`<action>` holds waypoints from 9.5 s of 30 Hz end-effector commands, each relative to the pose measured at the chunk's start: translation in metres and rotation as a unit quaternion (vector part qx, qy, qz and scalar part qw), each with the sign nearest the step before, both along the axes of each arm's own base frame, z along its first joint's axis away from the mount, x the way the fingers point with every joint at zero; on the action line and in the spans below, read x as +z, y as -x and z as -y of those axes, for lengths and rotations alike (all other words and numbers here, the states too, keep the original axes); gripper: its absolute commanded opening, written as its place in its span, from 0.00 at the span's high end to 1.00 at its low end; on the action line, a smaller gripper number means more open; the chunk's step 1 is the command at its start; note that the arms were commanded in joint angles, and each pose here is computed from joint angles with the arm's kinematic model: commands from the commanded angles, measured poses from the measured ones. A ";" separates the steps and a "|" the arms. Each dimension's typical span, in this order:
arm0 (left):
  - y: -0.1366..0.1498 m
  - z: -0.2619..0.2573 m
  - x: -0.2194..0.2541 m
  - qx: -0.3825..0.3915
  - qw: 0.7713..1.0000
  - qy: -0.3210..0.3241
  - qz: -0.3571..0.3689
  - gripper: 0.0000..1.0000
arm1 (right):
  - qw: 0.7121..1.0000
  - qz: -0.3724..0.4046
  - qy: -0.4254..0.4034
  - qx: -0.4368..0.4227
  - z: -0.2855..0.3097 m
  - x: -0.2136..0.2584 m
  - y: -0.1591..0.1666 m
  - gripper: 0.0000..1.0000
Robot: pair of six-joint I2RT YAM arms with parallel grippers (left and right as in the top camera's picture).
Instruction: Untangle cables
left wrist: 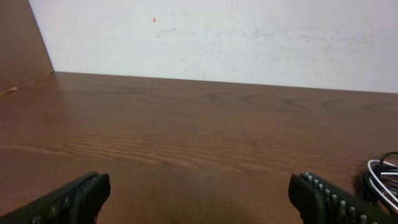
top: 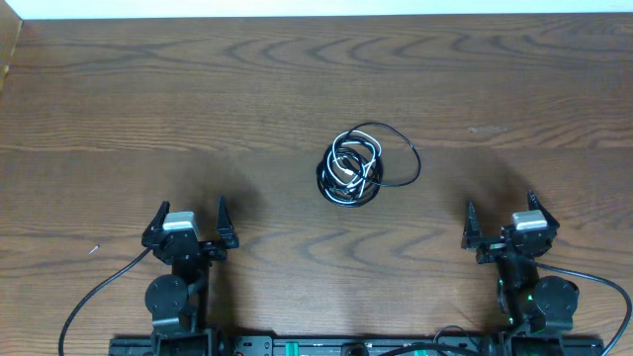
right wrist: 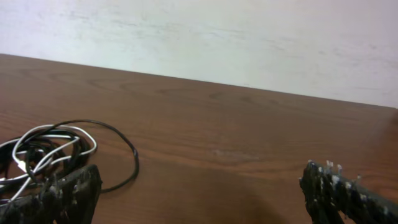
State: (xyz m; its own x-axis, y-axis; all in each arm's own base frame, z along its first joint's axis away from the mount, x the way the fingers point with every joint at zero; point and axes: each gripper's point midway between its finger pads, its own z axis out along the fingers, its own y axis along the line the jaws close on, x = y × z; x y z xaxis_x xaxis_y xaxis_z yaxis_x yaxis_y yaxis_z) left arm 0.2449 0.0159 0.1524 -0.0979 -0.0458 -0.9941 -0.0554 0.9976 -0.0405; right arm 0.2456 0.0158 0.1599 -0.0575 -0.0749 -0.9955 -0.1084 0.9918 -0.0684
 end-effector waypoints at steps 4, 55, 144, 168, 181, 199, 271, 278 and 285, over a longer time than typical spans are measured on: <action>0.001 0.005 -0.009 -0.014 1.000 -0.004 -0.019 0.02 | 1.000 -0.001 -0.017 0.006 -0.002 -0.001 0.000 0.01; -0.048 0.001 0.083 -0.032 0.967 -0.024 -0.253 0.02 | 0.989 -0.066 -0.049 0.124 -0.041 0.105 -0.037 0.01; -0.149 0.238 -0.126 -0.051 0.829 0.094 -0.548 0.73 | 0.869 -0.468 -0.159 -0.016 -0.055 -0.011 -0.163 0.24; -0.147 0.241 -0.144 -0.039 0.827 0.085 -0.555 0.77 | 0.868 -0.470 -0.157 -0.018 -0.054 -0.013 -0.162 0.22; -0.151 0.245 -0.113 -0.056 0.839 0.098 -0.532 0.92 | 0.868 -0.470 -0.158 -0.018 -0.054 -0.013 -0.162 0.21; -0.130 0.271 0.052 -0.244 0.845 0.199 -0.431 0.93 | 0.868 -0.460 -0.165 0.090 -0.101 0.000 -0.160 0.16; -0.135 0.310 -0.111 -0.224 0.808 0.075 -0.540 0.93 | 0.857 -0.483 -0.180 0.008 -0.052 -0.013 -0.157 0.15; -0.147 0.311 -0.002 -0.270 0.847 0.124 -0.441 0.93 | 0.857 -0.486 -0.171 0.021 -0.066 -0.019 -0.159 0.14; -0.139 0.305 0.098 -0.302 0.876 0.164 -0.338 0.92 | 0.845 -0.503 -0.173 0.052 -0.087 -0.030 -0.158 0.14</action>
State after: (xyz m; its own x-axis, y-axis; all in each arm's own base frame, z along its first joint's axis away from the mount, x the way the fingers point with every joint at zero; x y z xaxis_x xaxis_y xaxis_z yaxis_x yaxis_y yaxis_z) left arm 0.3855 -0.2878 0.2226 -0.7909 -0.0265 -0.6113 0.3339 0.8186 -0.4674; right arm 0.4029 0.0920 0.1317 -0.8906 0.1741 -0.4201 0.0006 0.9242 0.3818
